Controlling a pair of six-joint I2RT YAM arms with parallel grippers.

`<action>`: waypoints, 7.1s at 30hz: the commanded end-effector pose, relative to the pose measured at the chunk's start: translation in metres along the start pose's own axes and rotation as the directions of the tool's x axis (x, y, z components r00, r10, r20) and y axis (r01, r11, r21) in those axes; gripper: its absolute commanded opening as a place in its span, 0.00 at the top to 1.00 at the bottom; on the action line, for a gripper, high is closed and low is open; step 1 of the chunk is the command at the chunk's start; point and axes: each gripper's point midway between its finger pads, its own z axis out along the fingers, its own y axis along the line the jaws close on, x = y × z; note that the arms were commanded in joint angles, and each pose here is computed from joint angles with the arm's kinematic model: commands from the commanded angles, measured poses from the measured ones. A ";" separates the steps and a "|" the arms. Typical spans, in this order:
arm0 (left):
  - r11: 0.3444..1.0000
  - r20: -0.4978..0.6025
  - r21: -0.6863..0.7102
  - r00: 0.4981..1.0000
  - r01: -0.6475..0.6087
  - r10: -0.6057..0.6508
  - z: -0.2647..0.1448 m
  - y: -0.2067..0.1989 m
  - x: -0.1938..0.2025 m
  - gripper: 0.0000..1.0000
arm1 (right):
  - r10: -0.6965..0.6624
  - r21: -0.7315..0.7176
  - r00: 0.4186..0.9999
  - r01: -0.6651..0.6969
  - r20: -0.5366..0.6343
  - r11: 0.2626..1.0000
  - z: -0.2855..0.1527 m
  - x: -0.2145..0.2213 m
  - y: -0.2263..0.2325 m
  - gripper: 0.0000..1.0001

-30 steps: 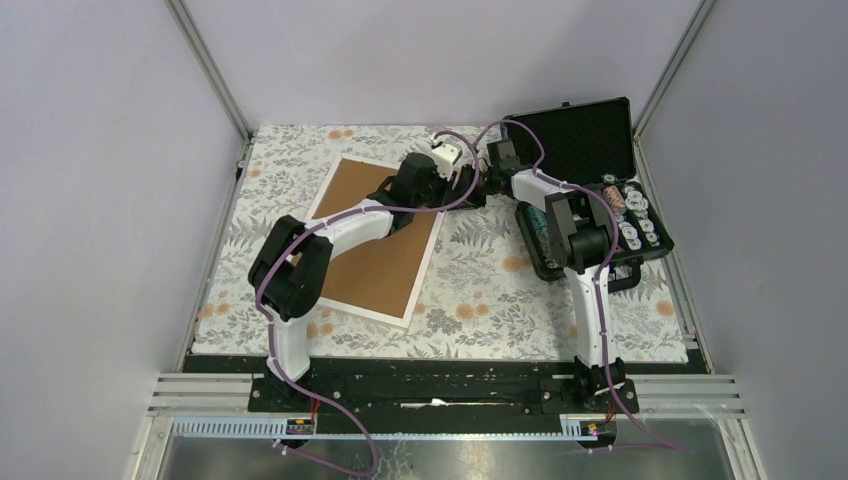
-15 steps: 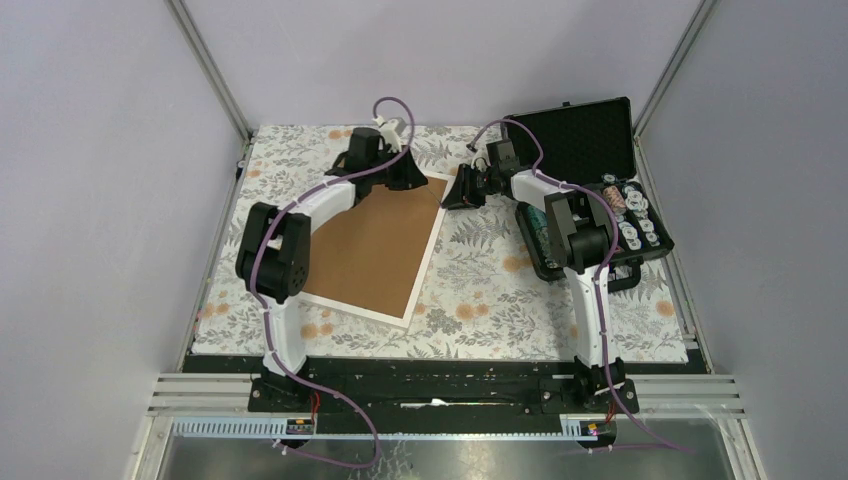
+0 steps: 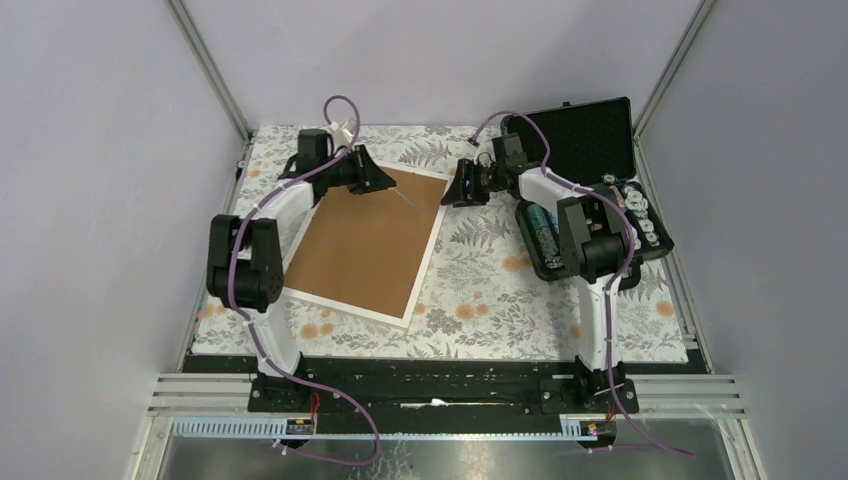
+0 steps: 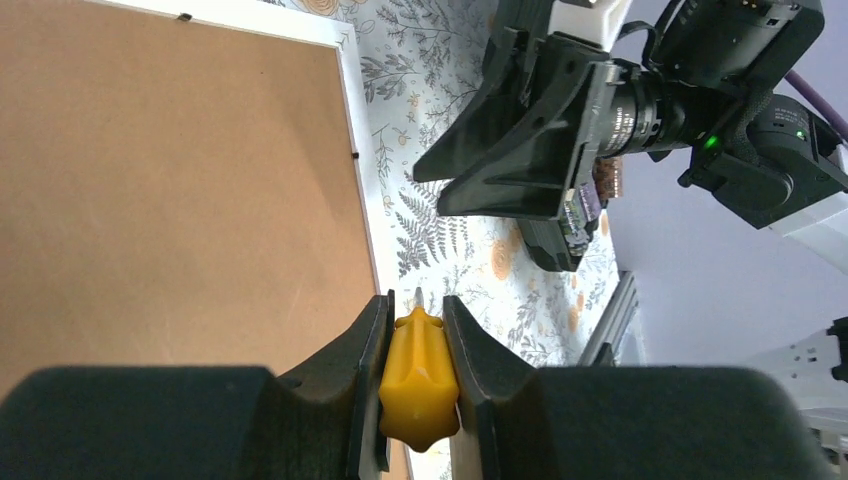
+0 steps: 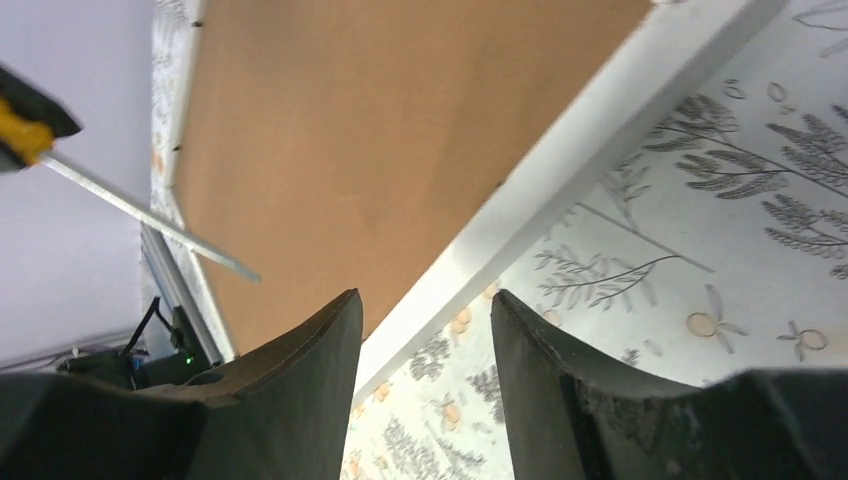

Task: Take the photo out of the frame
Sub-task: Adjust the screwdriver, then release the photo frame item from the photo frame, then place the screwdriver at the center of the board.

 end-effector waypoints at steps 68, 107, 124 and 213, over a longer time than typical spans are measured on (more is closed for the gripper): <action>0.956 -0.357 0.293 0.926 -0.016 0.125 -0.074 -0.068 0.109 1.00 | -0.683 -0.403 0.727 0.607 -0.068 0.685 -0.042 0.097 0.164 0.43; 0.999 -0.363 0.030 0.930 -0.044 0.052 -0.070 0.011 0.180 1.00 | -0.418 -0.155 0.876 0.391 -0.240 0.907 0.021 0.216 0.069 0.62; 0.957 -0.458 0.121 0.841 -0.262 0.289 -0.055 -0.038 0.234 1.00 | -0.390 -0.135 0.894 0.368 -0.221 0.920 0.036 0.209 0.073 0.61; 0.828 -0.207 -0.326 0.889 -0.456 0.408 -0.070 -0.012 0.012 0.01 | -0.154 0.425 0.934 0.288 -0.323 0.858 -0.144 0.183 -0.042 0.98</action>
